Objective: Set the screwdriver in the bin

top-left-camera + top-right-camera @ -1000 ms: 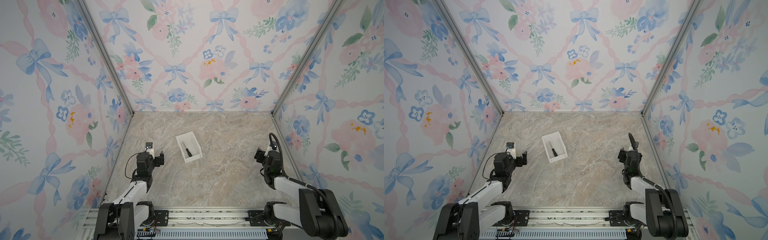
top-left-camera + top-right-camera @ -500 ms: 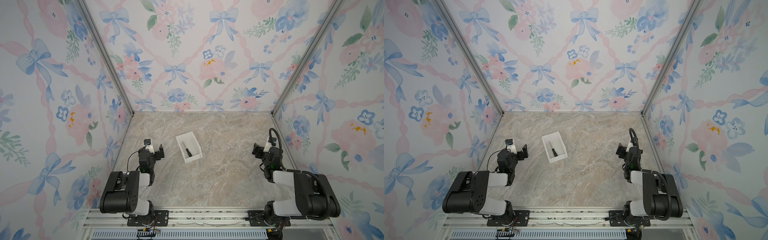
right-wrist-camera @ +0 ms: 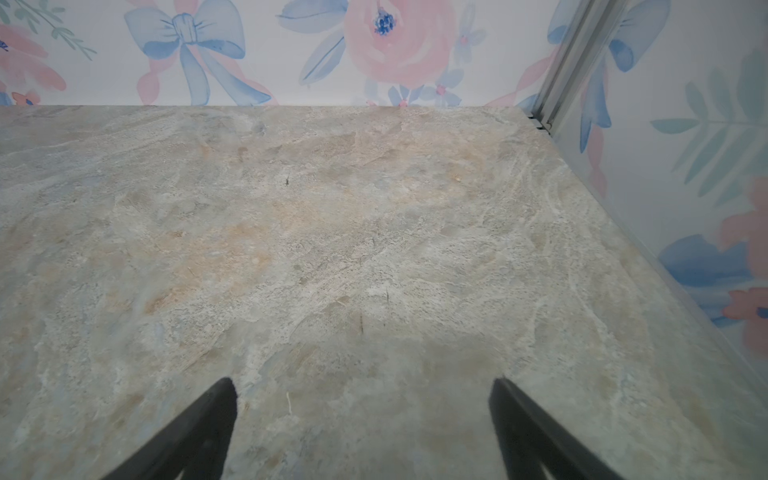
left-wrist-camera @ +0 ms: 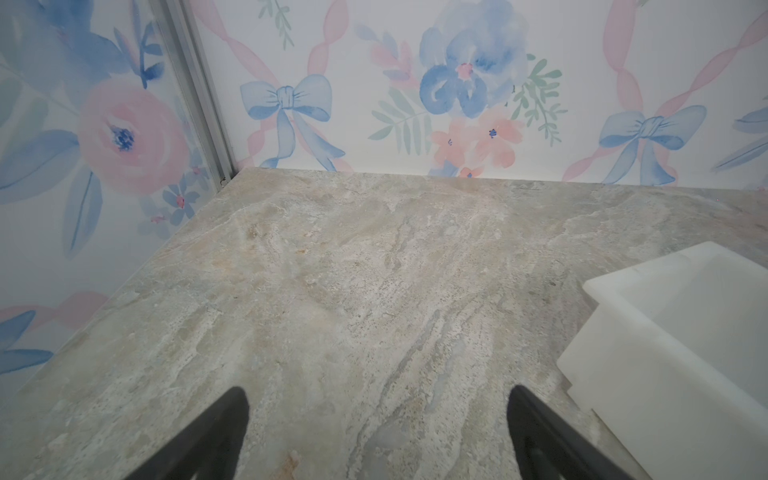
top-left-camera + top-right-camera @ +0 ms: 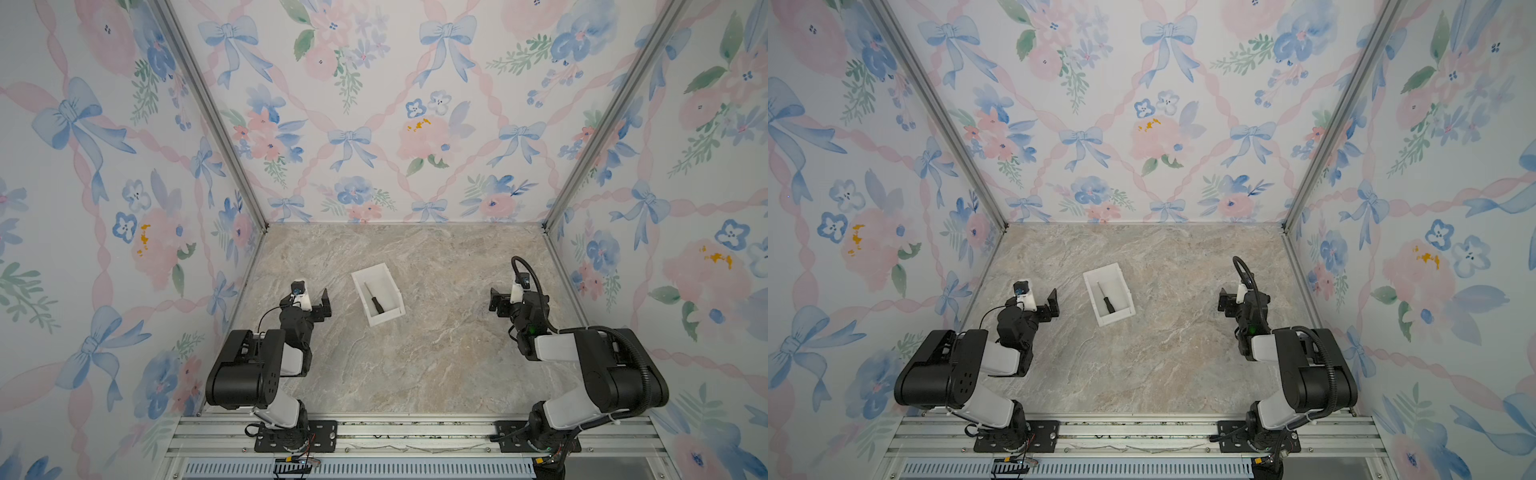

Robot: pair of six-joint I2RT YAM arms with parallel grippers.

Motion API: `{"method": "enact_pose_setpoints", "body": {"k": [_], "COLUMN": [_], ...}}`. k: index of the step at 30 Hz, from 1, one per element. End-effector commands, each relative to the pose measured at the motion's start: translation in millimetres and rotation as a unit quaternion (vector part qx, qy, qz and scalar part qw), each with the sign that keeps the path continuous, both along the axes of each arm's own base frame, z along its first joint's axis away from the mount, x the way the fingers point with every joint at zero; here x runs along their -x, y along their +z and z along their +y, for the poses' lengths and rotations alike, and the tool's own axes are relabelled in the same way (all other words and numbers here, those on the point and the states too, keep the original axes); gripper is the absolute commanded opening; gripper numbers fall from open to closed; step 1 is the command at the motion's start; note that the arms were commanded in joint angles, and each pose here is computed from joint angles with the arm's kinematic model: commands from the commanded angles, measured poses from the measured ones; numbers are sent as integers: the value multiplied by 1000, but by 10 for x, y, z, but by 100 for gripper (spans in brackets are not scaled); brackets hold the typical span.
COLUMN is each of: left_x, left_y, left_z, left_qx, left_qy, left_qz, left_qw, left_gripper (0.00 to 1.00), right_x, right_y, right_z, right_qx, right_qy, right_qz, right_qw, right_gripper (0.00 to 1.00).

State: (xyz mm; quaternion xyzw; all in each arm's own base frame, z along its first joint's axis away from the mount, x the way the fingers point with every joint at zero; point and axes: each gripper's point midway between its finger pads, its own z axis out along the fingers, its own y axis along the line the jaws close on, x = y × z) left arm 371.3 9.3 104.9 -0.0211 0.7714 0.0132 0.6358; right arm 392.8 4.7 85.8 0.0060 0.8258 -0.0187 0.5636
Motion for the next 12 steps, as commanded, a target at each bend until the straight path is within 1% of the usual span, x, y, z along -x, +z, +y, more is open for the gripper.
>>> {"method": "enact_pose_setpoints", "body": {"k": [1, 9, 12], "left_x": [-26, -31, -33], "left_y": [42, 38, 42], "left_z": [-4, -2, -5], "left_qx": [-12, -15, -15], "left_qy": [-1, 2, 2], "left_qz": [-8, -6, -7], "left_qw": [1000, 1000, 1000], "left_gripper": [98, 98, 98], "right_x": [-73, -75, -72], "right_y": [115, 110, 112], "right_z": [-4, -8, -2], "right_qx": [7, 3, 10], "right_qy": [-2, 0, -3], "right_qz": [-19, -18, -18], "right_qw": [1000, 1000, 1000], "right_gripper": [97, 97, 97]}}
